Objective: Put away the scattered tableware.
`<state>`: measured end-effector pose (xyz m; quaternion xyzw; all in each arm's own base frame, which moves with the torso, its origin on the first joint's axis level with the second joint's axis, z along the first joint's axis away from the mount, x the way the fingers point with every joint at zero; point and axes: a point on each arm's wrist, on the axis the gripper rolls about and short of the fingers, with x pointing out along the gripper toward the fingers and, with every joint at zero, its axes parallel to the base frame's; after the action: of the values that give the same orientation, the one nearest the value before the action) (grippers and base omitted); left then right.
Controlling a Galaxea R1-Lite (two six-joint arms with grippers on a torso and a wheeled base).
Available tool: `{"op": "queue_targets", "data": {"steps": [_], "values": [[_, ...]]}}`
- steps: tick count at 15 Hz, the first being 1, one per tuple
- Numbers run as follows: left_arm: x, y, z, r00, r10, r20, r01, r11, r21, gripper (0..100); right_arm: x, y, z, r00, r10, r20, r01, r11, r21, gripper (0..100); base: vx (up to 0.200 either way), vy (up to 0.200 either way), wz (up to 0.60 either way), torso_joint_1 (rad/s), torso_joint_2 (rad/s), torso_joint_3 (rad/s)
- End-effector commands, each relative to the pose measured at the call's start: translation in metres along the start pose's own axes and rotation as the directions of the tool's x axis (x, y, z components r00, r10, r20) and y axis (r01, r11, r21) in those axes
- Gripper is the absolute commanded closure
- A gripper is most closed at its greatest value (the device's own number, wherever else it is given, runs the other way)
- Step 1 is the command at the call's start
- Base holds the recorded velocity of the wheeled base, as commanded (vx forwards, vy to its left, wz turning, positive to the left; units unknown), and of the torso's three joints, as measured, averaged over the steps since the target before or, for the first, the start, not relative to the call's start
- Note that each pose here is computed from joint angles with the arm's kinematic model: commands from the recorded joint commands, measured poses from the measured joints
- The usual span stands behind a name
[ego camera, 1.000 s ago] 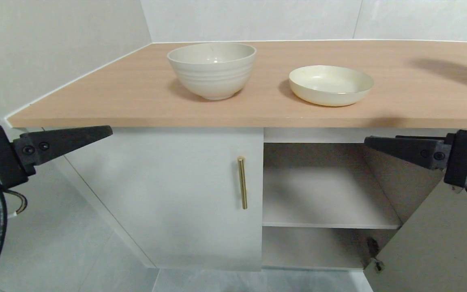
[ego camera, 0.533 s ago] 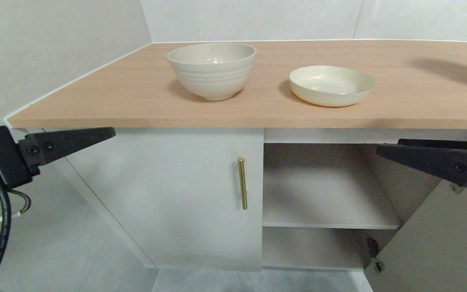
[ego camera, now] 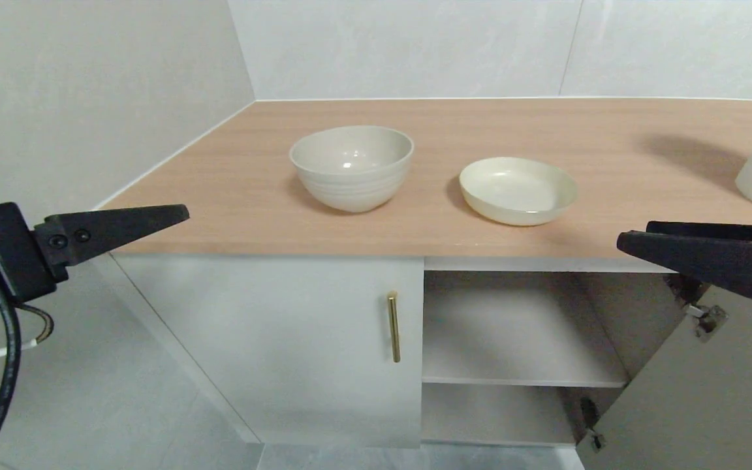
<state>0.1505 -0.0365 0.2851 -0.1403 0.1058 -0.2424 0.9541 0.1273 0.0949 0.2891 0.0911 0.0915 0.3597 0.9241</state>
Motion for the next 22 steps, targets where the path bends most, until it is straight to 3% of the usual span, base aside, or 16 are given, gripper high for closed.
{"op": "queue_targets", "data": {"steps": [1, 6, 9, 12, 15, 16, 17, 19, 20, 21, 22], "values": [[0.005, 0.002, -0.001, 1.0, 0.004, -0.015, -0.004, 1.0, -0.005, 0, 0.003, -0.001, -0.002, 1.0, -0.003, -0.011, 0.003, 1.0, 0.002, 0, 0.0, 0.0, 0.0, 0.027, -0.52, -0.256], [0.021, 0.006, 0.004, 0.999, 0.008, -0.035, -0.009, 1.0, -0.012, 0, 0.016, -0.004, -0.005, 0.999, -0.014, -0.045, 0.014, 1.0, 0.006, 0, 0.0, 0.0, 0.0, 0.28, -0.48, -0.26], [0.038, 0.01, 0.012, 0.999, 0.014, -0.044, -0.014, 1.0, -0.015, 0, 0.041, -0.013, -0.006, 0.999, -0.045, -0.023, 0.045, 0.999, -0.009, 0, 0.0, 0.0, 0.0, 0.219, -0.44, -0.232], [0.067, 0.017, 0.029, 0.999, 0.029, -0.041, -0.029, 0.999, -0.016, 0, 0.076, -0.032, -0.005, 0.985, -0.172, -0.023, 0.172, 0.985, -0.007, 0, 0.0, 0.0, 0.0, 0.061, -0.11, -0.054], [0.1, 0.024, 0.038, 0.991, 0.106, -0.085, -0.108, 0.994, -0.026, 0, 0.111, -0.034, 0.001, 0.919, -0.393, -0.018, 0.393, 0.919, -0.021, 0, 0.0, 0.0, 0.0, 0.0, 0.0, 0.0], [0.102, 0.025, 0.038, 0.987, 0.129, -0.095, -0.132, 0.991, -0.027, 0, 0.115, -0.033, 0.002, 0.91, -0.415, -0.019, 0.414, 0.91, -0.023, 0, 0.0, 0.0, 0.0, 0.0, 0.0, 0.0], [0.11, 0.023, 0.036, 0.977, 0.176, -0.117, -0.179, 0.984, -0.022, 0, 0.123, -0.033, 0.006, 0.882, -0.471, -0.018, 0.471, 0.882, -0.02, 0, 0.0, 0.0, 0.0, 0.0, 0.0, 0.0], [0.138, 0.009, 0.022, 0.949, 0.273, -0.155, -0.273, 0.962, 0.02, 0, 0.12, -0.034, 0.005, 0.853, -0.511, -0.103, 0.514, 0.858, -0.004, 0, 0.0, 0.0, 0.0, 0.0, 0.0, 0.0], [0.148, 0.007, 0.016, 0.933, 0.325, -0.155, -0.324, 0.945, 0.037, 0, 0.12, -0.034, 0.006, 0.851, -0.513, -0.107, 0.517, 0.856, 0.009, 0, 0.0, 0.0, 0.0, 0.0, 0.0, 0.0], [0.154, 0.0, 0.013, 0.926, 0.35, -0.143, -0.349, 0.936, 0.035, 0, 0.12, -0.035, 0.006, 0.851, -0.515, -0.107, 0.52, 0.854, 0.024, 0, 0.0, 0.0, 0.0, 0.0, 0.0, 0.0], [0.16, -0.011, 0.01, 0.933, 0.332, -0.137, -0.337, 0.942, -0.011, 0, 0.12, -0.036, 0.005, 0.843, -0.527, -0.107, 0.532, 0.846, 0.03, 0, 0.0, 0.0, 0.0, 0.0, 0.0, 0.0]]}}
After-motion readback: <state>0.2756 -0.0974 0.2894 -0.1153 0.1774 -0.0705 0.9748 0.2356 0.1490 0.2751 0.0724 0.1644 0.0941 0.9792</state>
